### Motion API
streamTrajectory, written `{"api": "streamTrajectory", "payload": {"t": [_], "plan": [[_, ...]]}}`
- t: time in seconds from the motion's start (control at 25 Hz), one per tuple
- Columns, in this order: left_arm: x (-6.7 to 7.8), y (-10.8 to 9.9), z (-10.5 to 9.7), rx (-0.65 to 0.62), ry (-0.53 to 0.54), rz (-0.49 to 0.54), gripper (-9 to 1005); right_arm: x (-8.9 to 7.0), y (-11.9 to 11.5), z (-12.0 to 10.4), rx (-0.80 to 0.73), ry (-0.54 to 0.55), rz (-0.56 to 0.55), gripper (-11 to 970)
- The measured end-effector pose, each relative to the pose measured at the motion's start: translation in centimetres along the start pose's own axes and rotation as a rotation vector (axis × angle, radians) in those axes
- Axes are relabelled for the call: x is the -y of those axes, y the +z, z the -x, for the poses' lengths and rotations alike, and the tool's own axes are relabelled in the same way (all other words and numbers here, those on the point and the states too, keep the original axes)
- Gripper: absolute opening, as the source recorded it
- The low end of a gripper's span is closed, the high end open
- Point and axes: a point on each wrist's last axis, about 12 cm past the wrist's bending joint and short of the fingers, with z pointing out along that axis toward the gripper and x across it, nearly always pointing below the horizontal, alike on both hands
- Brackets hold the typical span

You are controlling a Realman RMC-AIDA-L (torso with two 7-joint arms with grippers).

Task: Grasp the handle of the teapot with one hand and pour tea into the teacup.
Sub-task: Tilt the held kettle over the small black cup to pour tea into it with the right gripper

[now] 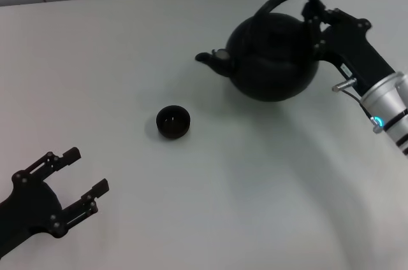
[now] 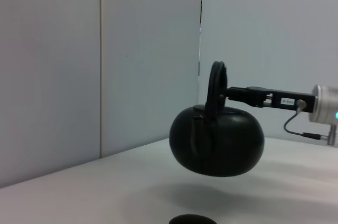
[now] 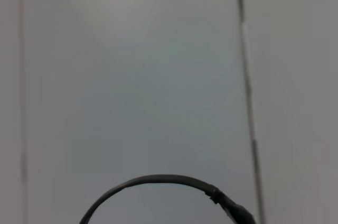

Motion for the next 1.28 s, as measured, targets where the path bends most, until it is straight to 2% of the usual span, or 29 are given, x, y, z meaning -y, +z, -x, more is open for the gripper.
{"api": "streamTrajectory", "payload": {"t": [0.2,0.44,0.76,1.04,1.28], "plan": [[0.0,0.1,0.0,0.002,-0.001,-0.002,737,1.4,2.0,1.1,-0.044,0.004,0.131,84],[0.0,0.2,0.0,0.005,-0.003,-0.005,737,2.8,4.4,2.7,-0.111,-0.029,0.232,84],[0.0,0.5,0.1,0.008,-0.004,-0.008,737,2.2,6.5,3.6,-0.151,-0.094,0.337,83],[0.0,0.6,0.1,0.010,-0.005,-0.008,737,2.2,6.8,3.8,-0.153,-0.127,0.349,83],[0.0,0.6,0.1,0.008,-0.005,-0.007,737,2.2,7.0,4.1,-0.142,-0.214,0.380,84]]}}
